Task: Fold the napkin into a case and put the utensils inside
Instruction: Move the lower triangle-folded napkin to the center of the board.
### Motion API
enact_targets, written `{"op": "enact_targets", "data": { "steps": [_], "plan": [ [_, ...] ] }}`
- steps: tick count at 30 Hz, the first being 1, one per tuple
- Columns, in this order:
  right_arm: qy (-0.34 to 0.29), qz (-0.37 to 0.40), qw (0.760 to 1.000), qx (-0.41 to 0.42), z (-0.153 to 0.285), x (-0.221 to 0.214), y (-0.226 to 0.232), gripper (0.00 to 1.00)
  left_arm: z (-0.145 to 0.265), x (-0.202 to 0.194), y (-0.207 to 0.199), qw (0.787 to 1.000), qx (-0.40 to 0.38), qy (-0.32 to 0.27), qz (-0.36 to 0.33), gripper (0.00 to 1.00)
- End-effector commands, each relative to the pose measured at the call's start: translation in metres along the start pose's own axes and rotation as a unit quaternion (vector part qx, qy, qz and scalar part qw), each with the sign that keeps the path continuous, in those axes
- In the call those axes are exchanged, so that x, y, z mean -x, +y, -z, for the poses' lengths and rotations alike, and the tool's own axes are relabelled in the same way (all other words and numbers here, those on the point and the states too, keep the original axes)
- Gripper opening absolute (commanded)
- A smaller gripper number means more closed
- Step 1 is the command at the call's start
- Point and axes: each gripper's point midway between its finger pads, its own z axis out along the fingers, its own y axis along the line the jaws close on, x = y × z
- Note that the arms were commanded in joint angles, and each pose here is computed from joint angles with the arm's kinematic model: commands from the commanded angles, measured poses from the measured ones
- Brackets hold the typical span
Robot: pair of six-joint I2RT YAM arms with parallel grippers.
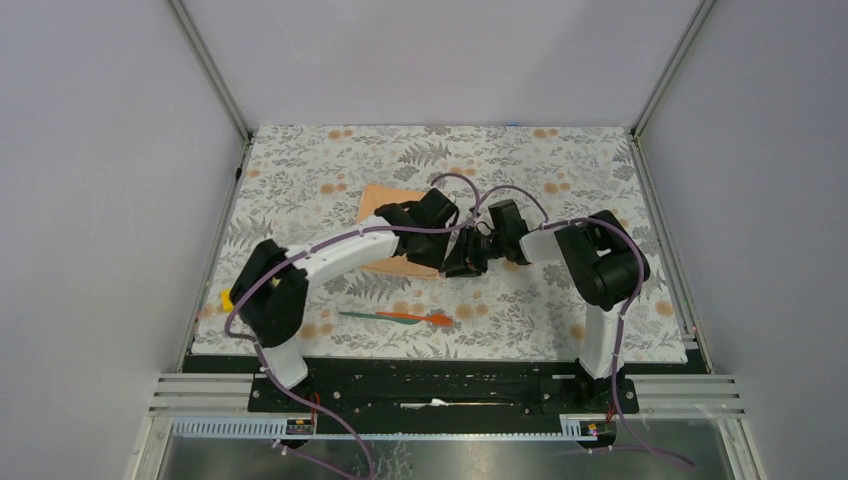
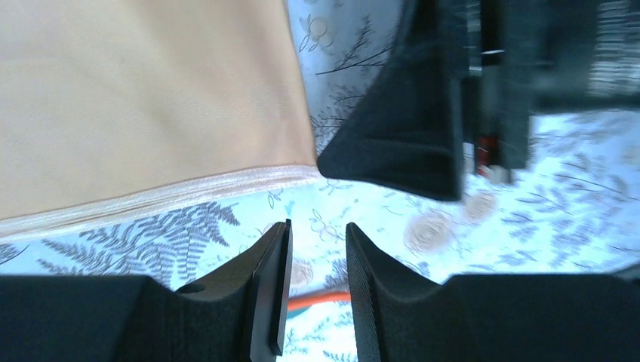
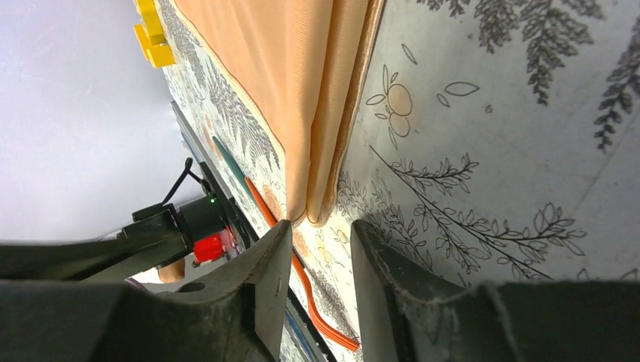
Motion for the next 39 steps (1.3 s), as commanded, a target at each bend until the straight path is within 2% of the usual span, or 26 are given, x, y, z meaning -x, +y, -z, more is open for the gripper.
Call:
{"op": "enact_targets", "data": {
  "steps": [1,8,14,21,25,27,32,35,37,39],
  "plan": [
    [-0.014,0.011,1.0,-0.007,0.005,0.009,0.008,0.44,0.061,0.027,-0.004,0.997,-0.028,-0.075,0.016,0.38],
    [0.005,0.015,1.0,-0.017,-0.011,0.009,0.009,0.46,0.095,0.034,0.023,0.992,-0.023,-0.119,0.043,0.4],
    [0.023,0.015,0.999,-0.032,-0.024,-0.001,0.004,0.41,0.113,0.036,0.037,0.988,-0.029,-0.143,0.058,0.41],
    [0.046,0.021,0.996,-0.077,-0.016,-0.012,-0.009,0.2,0.126,0.04,0.053,0.983,-0.037,-0.163,0.076,0.41],
    [0.081,0.006,0.991,-0.108,0.005,-0.017,-0.032,0.03,0.135,0.045,0.059,0.978,-0.064,-0.174,0.09,0.42],
    [0.087,-0.001,0.988,-0.131,0.022,-0.015,-0.045,0.0,0.139,0.047,0.06,0.976,-0.079,-0.177,0.096,0.42],
    [0.124,-0.04,0.974,-0.186,0.07,-0.013,-0.078,0.02,0.137,0.055,0.064,0.964,-0.134,-0.177,0.149,0.42],
    [0.116,-0.016,0.953,-0.281,0.097,0.0,-0.105,0.06,0.13,0.063,0.058,0.935,-0.219,-0.17,0.22,0.44],
    [0.086,0.01,0.934,-0.347,0.114,0.021,-0.115,0.17,0.124,0.07,0.052,0.907,-0.282,-0.162,0.266,0.44],
    [0.06,0.042,0.921,-0.382,0.127,0.045,-0.111,0.32,0.118,0.08,0.049,0.895,-0.299,-0.162,0.287,0.44]
  ]
}}
